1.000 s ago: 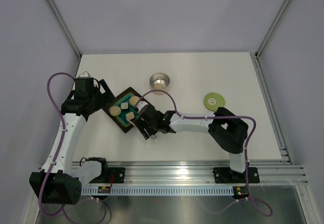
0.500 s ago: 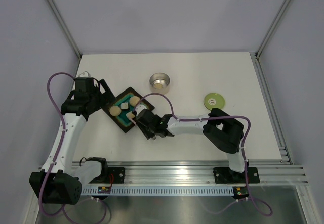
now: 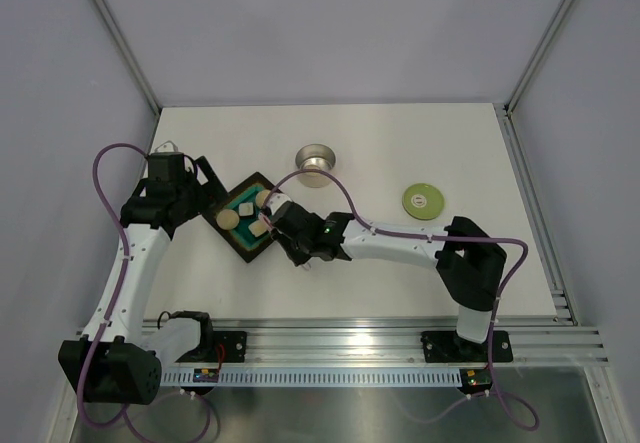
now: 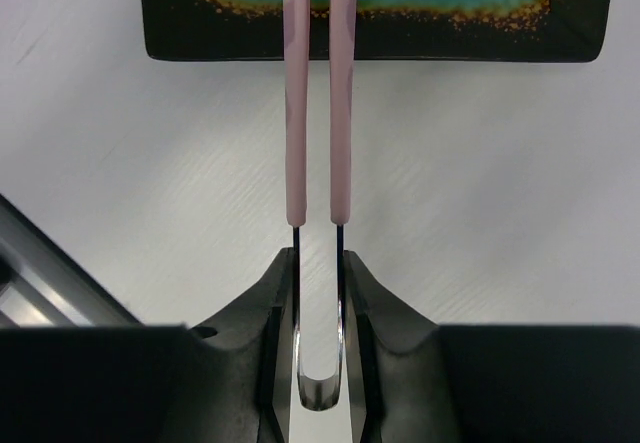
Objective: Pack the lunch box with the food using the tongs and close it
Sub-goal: Pick up the clamp from the plate, then place the clamp at the center of the board.
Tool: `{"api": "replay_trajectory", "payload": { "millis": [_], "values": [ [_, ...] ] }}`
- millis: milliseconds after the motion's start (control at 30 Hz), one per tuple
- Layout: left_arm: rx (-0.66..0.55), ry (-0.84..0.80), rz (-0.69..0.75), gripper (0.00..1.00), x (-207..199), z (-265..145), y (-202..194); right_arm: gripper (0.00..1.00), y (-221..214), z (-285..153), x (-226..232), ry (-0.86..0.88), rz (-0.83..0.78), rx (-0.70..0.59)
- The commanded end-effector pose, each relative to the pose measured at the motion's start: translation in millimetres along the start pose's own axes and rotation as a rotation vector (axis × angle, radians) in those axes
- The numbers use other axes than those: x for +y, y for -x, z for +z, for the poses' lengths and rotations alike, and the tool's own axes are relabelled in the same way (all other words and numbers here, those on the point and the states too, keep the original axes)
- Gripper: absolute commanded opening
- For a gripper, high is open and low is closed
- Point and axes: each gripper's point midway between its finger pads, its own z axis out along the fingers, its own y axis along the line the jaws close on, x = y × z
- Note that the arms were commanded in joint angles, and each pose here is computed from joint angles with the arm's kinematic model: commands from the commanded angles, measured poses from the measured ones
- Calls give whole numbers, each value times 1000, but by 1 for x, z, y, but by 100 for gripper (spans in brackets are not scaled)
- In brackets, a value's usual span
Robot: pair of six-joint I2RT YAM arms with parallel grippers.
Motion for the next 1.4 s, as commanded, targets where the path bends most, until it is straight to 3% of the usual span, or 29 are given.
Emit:
{"api": "replay_trajectory", "payload": {
  "millis": [0, 433, 600, 933, 1200, 1367],
  "values": [
    [-39, -45, -1, 99, -8, -3, 10, 25, 16, -29, 9, 40, -5, 10],
    [-28, -40, -5, 99, -6, -2, 6, 29, 28, -53, 14, 108, 49, 105],
    [-30, -43, -6, 99, -7, -3, 6, 32, 20, -53, 14, 107, 51, 218],
    [-34, -35, 1, 99, -5, -2, 8, 37, 16, -46, 10, 79, 27, 244],
    [-49, -12, 12, 99, 2, -5, 12, 37, -8, -45, -18, 30, 103, 262],
    [-38, -29, 2, 99, -1, -2, 8, 37, -28, -46, -57, -58, 168, 280]
  ]
}}
